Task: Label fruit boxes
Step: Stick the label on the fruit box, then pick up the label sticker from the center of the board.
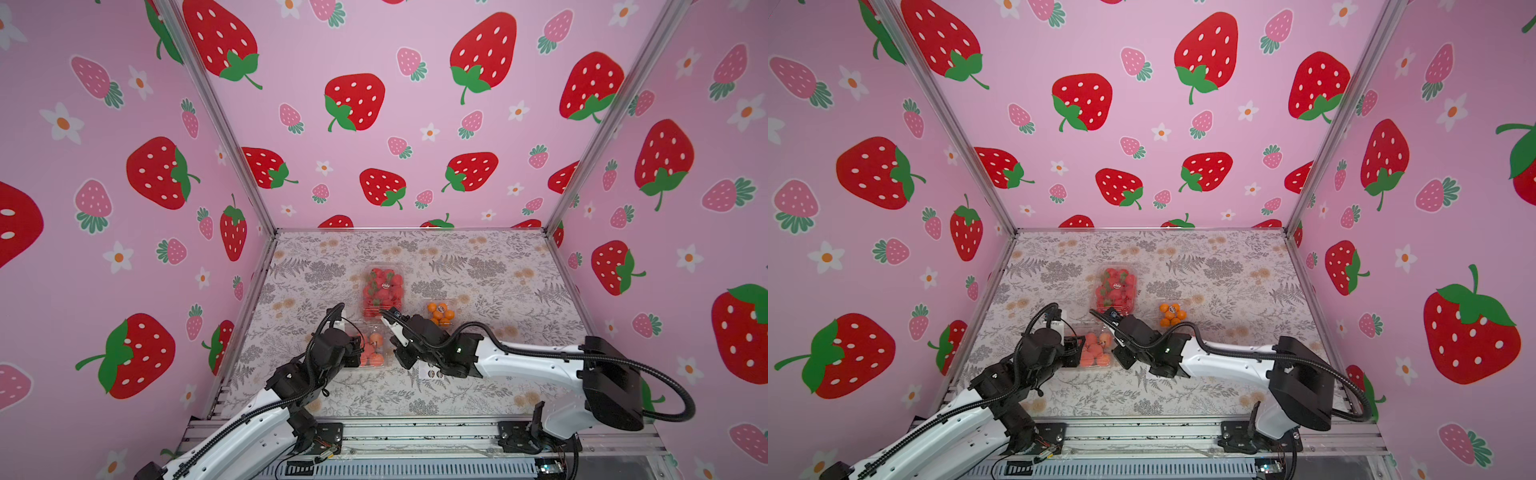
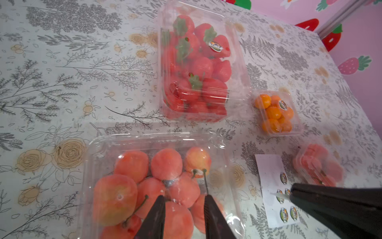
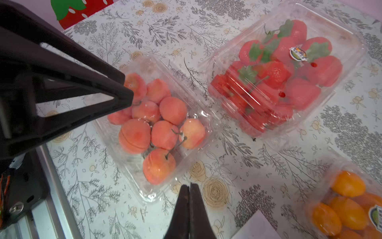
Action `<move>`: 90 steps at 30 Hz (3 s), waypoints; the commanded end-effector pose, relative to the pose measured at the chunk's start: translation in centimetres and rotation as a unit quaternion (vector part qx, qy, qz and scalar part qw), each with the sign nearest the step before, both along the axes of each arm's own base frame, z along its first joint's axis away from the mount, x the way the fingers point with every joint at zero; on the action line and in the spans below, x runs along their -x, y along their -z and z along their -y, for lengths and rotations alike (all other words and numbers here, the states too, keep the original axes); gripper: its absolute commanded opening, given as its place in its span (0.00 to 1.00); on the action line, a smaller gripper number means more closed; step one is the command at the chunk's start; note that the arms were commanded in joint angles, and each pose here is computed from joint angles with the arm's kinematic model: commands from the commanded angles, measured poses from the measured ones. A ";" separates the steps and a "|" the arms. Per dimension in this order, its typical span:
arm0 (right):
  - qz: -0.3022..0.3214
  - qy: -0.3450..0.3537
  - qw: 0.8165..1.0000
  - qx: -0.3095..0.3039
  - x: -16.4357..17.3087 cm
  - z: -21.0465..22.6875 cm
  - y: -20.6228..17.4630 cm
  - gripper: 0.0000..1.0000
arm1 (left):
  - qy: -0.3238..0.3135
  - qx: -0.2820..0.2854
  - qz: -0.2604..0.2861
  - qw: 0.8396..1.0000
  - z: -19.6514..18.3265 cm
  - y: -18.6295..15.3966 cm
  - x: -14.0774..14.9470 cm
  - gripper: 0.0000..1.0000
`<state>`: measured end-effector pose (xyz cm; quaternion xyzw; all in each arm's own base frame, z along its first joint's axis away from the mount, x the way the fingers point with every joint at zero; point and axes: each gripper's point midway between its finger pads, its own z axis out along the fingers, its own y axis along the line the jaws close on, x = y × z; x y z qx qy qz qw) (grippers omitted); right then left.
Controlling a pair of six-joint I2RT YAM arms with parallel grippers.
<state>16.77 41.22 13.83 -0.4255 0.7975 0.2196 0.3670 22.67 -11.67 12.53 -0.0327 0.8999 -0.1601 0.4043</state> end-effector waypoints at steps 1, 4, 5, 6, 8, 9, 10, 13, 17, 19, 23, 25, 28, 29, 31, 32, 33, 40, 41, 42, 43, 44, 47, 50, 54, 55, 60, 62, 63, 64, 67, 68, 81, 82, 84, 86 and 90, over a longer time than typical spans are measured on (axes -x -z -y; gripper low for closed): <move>-0.006 -0.006 1.000 0.004 -0.4 -2.1 0.2 0.00 | -0.003 0.058 -0.021 0.998 0.1 1.3 -0.5 0.34; -0.011 0.003 1.000 0.015 -1.2 -3.2 1.2 0.00 | -0.024 0.045 -0.018 0.999 -1.0 1.4 -0.5 0.34; -0.015 0.004 1.000 0.016 -1.5 -3.6 1.4 0.00 | -0.031 0.040 -0.017 0.999 -1.4 1.4 -0.5 0.34; -0.024 0.000 1.000 0.015 -1.6 -4.0 1.9 0.00 | -0.033 0.039 -0.015 0.999 -1.6 1.5 -0.4 0.34; -0.039 -0.013 0.999 0.009 -1.4 -5.1 2.7 0.00 | -0.033 0.041 -0.015 0.999 -1.6 1.6 -0.3 0.34; -0.043 -0.016 0.999 0.008 -1.3 -5.6 2.9 0.00 | -0.033 0.040 -0.017 0.999 -1.6 1.8 -0.3 0.34; -0.046 -0.018 0.999 0.006 -1.3 -5.9 3.0 0.00 | -0.033 0.039 -0.017 0.999 -1.6 1.9 -0.3 0.34; -0.056 -0.020 0.998 0.009 -1.2 -6.4 3.8 0.00 | -0.030 0.040 -0.021 0.999 -1.5 2.3 -0.2 0.34; -0.073 -0.018 0.997 0.008 -0.8 -6.3 4.5 0.00 | -0.015 0.050 -0.025 0.998 -0.9 2.6 -0.2 0.34; -0.080 -0.015 0.997 0.004 -0.6 -6.2 4.4 0.00 | -0.008 0.056 -0.026 0.998 -0.5 2.6 -0.1 0.34; -0.088 -0.029 0.996 -0.013 0.0 -6.3 3.4 0.15 | 0.015 0.073 -0.020 0.997 0.5 1.9 -0.1 0.34; -0.084 -0.039 0.995 -0.026 0.2 -6.3 2.4 0.24 | 0.019 0.074 -0.018 0.997 0.6 1.6 -0.2 0.35; -0.060 -0.048 0.996 -0.053 0.3 -5.8 0.3 0.25 | 0.026 0.083 -0.009 0.996 1.1 1.0 -0.5 0.32; -0.052 -0.046 0.996 -0.059 0.2 -5.4 -0.1 0.25 | 0.033 0.087 -0.008 0.996 1.4 0.9 -0.6 0.27; -0.034 -0.033 0.997 -0.061 -0.2 -4.5 -0.9 0.18 | 0.048 0.101 0.000 0.994 2.3 0.5 -1.0 0.20; -0.028 -0.021 0.998 -0.059 -0.6 -3.9 -0.9 0.15 | 0.055 0.108 0.006 0.993 2.8 0.2 -1.3 0.17; -0.022 -0.012 0.998 -0.058 -0.9 -3.3 -1.0 0.13 | 0.059 0.108 0.008 0.992 3.1 0.1 -1.6 0.14; -0.019 0.017 0.998 -0.052 -2.0 -0.7 -0.5 0.05 | 0.092 0.083 -0.026 0.992 5.9 1.9 -2.2 0.00; -0.018 0.020 0.998 -0.054 -2.0 -0.4 -0.5 0.04 | 0.088 0.071 -0.029 0.993 5.8 2.4 -2.1 0.00; -0.016 0.022 0.998 -0.061 -2.0 -0.2 -0.6 0.04 | 0.086 0.069 -0.029 0.994 5.7 2.8 -2.0 0.00; -0.017 0.019 0.998 -0.066 -1.9 -0.1 -0.4 0.04 | 0.088 0.075 -0.027 0.993 5.8 3.1 -1.8 0.00; -0.018 0.018 0.998 -0.065 -1.8 0.0 -0.3 0.04 | 0.091 0.080 -0.027 0.992 6.0 3.2 -1.6 0.00; -0.018 0.022 0.998 -0.058 -1.9 0.2 0.1 0.03 | 0.086 0.057 -0.034 0.994 5.8 3.2 -0.9 0.00; -0.015 0.022 0.998 -0.060 -1.8 0.5 -0.1 0.03 | 0.083 0.039 -0.034 0.995 5.7 3.3 -0.2 0.00; -0.011 0.023 0.998 -0.064 -1.8 0.9 -0.6 0.04 | 0.081 0.020 -0.046 0.995 5.6 4.1 0.0 0.00; -0.011 0.023 0.998 -0.066 -1.7 1.1 -0.8 0.04 | 0.079 0.017 -0.051 0.995 5.5 4.4 0.1 0.00; -0.015 0.019 0.997 -0.077 -1.2 1.7 -1.4 0.04 | 0.058 0.012 -0.043 0.997 4.3 4.7 0.4 0.00; -0.018 0.011 0.996 -0.083 -0.8 1.7 -1.8 0.04 | 0.056 0.010 -0.034 0.998 4.0 4.2 0.3 0.00; -0.020 0.009 0.996 -0.085 -0.7 1.7 -1.8 0.04 | 0.061 0.012 -0.031 0.998 4.1 3.9 0.3 0.00; -0.021 0.006 0.996 -0.086 -0.5 1.7 -1.9 0.04 | 0.065 0.013 -0.028 0.997 4.3 3.6 0.3 0.00; -0.023 0.005 0.996 -0.086 -0.4 1.8 -1.8 0.04 | 0.072 0.013 -0.030 0.997 4.5 3.3 0.1 0.00; -0.023 0.007 0.996 -0.088 -0.5 1.9 -1.7 0.04 | 0.074 0.016 -0.027 0.997 4.6 3.1 0.0 0.00; -0.015 0.089 0.995 -0.047 -1.4 6.4 0.6 0.92 | 0.139 0.075 -0.002 0.987 8.2 1.3 -0.3 0.00; -0.015 0.108 0.994 -0.033 -1.6 7.4 1.2 0.96 | 0.155 0.085 0.005 0.984 8.9 0.8 0.0 0.00; -0.017 0.134 0.991 -0.013 -1.7 9.2 2.2 1.00 | 0.184 0.099 0.028 0.977 10.2 -0.5 0.5 0.32; -0.030 0.146 0.989 -0.003 -1.3 10.3 3.0 0.99 | 0.212 0.103 0.053 0.970 11.4 -1.9 1.1 0.77; -0.047 0.154 0.987 0.021 -0.2 11.5 4.8 0.99 | 0.256 0.121 0.073 0.956 13.3 -3.5 2.4 0.99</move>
